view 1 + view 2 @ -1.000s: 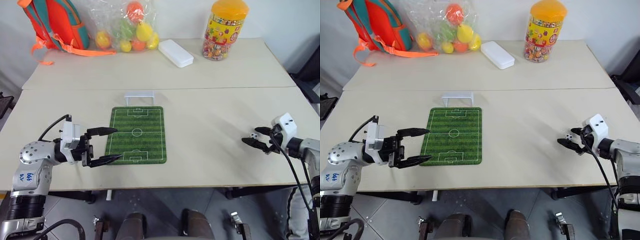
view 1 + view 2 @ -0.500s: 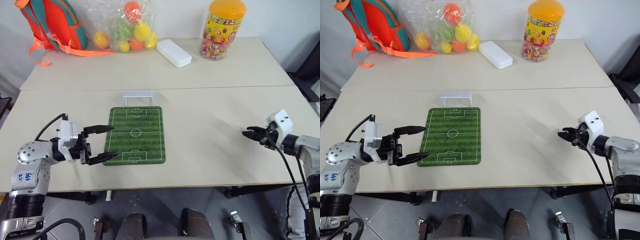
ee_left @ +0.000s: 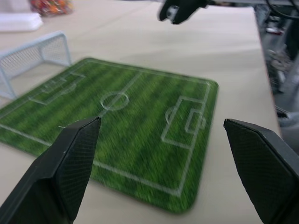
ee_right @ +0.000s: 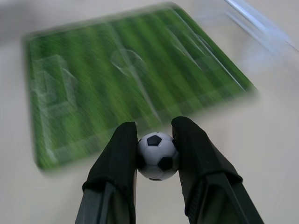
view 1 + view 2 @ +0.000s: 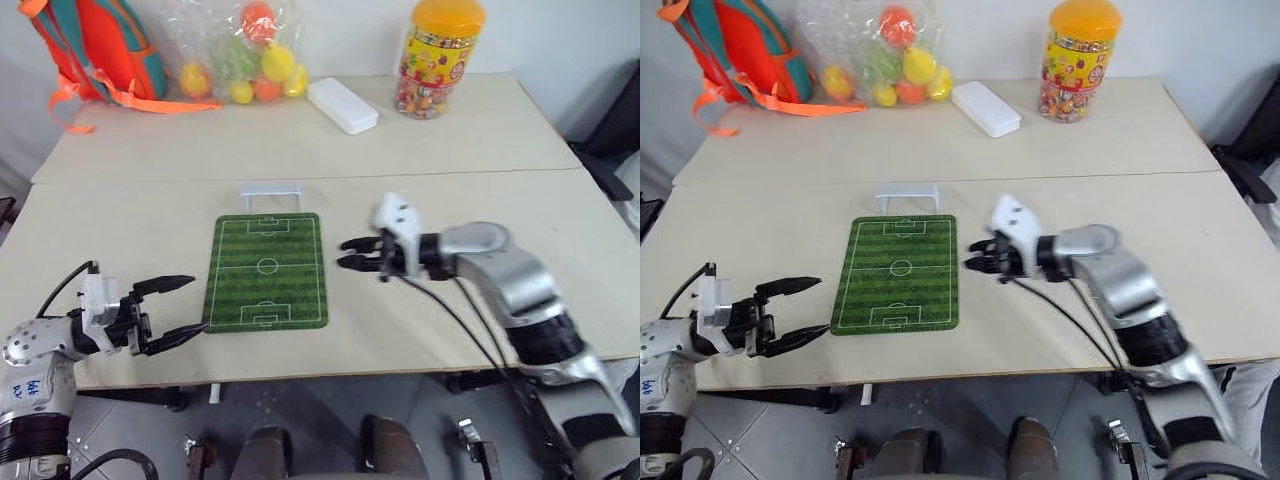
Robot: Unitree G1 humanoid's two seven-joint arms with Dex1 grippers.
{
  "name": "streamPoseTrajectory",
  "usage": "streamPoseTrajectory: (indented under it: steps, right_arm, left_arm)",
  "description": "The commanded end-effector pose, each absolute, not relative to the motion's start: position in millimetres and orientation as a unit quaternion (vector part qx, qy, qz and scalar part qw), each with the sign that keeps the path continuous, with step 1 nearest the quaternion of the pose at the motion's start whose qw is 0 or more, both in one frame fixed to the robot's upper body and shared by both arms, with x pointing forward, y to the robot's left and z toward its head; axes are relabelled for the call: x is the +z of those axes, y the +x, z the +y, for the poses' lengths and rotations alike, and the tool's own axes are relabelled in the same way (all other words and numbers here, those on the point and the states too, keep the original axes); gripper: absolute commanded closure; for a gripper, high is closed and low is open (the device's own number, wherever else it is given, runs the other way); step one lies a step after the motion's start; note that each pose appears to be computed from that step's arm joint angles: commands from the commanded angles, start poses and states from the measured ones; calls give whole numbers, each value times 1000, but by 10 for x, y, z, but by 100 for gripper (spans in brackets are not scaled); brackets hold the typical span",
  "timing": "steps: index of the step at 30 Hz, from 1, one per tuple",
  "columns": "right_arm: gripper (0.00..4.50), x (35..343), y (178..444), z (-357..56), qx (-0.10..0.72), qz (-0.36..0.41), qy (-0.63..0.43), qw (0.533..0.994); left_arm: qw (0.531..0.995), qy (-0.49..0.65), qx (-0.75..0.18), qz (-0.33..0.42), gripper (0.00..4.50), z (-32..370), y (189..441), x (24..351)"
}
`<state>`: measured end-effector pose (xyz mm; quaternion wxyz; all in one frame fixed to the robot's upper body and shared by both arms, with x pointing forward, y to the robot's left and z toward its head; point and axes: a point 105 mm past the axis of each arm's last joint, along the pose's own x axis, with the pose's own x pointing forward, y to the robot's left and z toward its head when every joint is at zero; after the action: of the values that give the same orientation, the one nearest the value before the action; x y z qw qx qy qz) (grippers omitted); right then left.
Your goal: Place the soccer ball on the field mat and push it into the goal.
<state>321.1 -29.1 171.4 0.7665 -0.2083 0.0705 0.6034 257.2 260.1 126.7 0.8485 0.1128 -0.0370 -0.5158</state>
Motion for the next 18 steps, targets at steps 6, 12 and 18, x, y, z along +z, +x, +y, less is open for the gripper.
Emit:
streamPoseTrajectory:
  steps: [6,12,18]
  right_arm:
    - [365,1390,2801,549,677,56,-239,694]
    - [365,1261,2852,825,674,53,-243,695]
    - [365,1214,2928,886,675,49,-250,693]
  left_arm:
    - [851,112,-512,-20,0,2782,2312,1154]
    - [854,108,-509,-24,0,2766,2219,1159]
    - [859,108,-499,-31,0,2781,2203,1198]
